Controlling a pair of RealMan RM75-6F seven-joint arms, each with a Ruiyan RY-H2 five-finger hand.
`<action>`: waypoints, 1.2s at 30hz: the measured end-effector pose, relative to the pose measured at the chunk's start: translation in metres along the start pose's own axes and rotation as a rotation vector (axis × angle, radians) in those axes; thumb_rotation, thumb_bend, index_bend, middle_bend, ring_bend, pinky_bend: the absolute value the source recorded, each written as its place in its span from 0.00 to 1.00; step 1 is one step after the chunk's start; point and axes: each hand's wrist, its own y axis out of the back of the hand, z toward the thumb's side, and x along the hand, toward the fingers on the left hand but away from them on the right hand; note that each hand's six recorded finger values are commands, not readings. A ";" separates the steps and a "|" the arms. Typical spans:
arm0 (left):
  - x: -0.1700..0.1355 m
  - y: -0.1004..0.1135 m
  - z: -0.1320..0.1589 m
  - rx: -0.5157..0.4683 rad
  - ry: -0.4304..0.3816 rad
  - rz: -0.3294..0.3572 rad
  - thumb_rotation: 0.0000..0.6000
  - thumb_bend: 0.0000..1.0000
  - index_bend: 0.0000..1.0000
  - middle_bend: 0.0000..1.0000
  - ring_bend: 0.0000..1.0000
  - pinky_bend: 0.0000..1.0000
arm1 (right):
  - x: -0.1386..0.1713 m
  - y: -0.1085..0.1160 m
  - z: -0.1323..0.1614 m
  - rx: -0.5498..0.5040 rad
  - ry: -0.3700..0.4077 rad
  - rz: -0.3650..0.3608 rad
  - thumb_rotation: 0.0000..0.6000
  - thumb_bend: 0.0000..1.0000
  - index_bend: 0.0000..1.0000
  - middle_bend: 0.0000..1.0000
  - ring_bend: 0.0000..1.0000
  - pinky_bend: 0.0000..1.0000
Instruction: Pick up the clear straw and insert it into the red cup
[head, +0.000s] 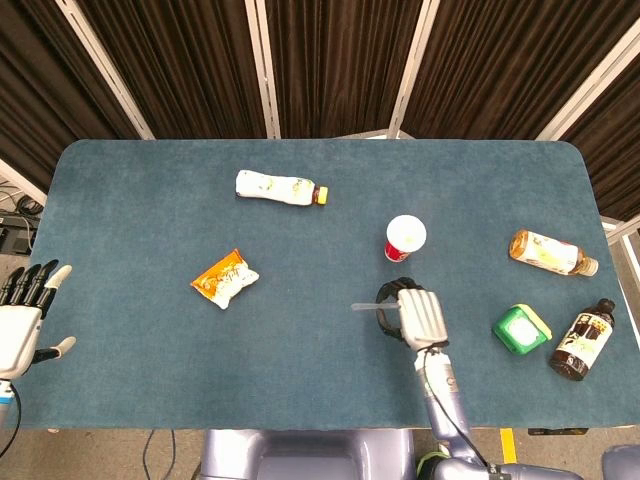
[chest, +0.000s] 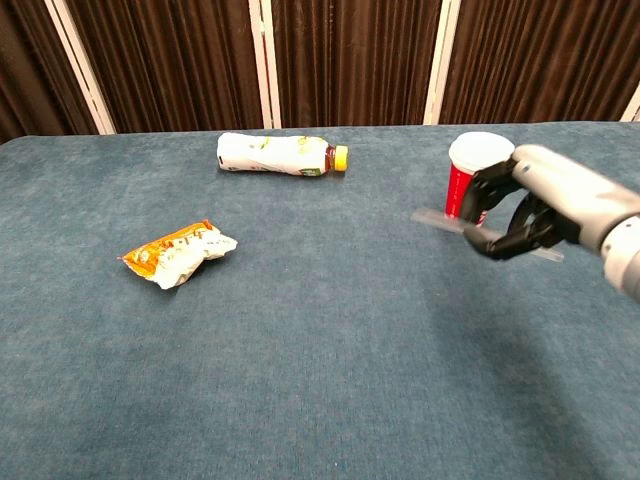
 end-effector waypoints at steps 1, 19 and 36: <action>0.000 0.000 0.000 0.000 0.000 0.000 1.00 0.08 0.00 0.00 0.00 0.00 | -0.001 0.004 -0.001 -0.044 -0.011 -0.009 1.00 0.43 0.55 0.44 0.28 0.42; 0.002 0.000 0.000 -0.002 0.000 -0.003 1.00 0.08 0.00 0.00 0.00 0.00 | -0.054 0.119 -0.007 -0.915 -0.025 -0.335 1.00 0.43 0.55 0.42 0.25 0.36; 0.003 0.000 0.000 0.001 0.001 -0.004 1.00 0.08 0.00 0.00 0.00 0.00 | -0.081 0.105 -0.006 -1.068 -0.104 -0.297 1.00 0.42 0.55 0.42 0.24 0.36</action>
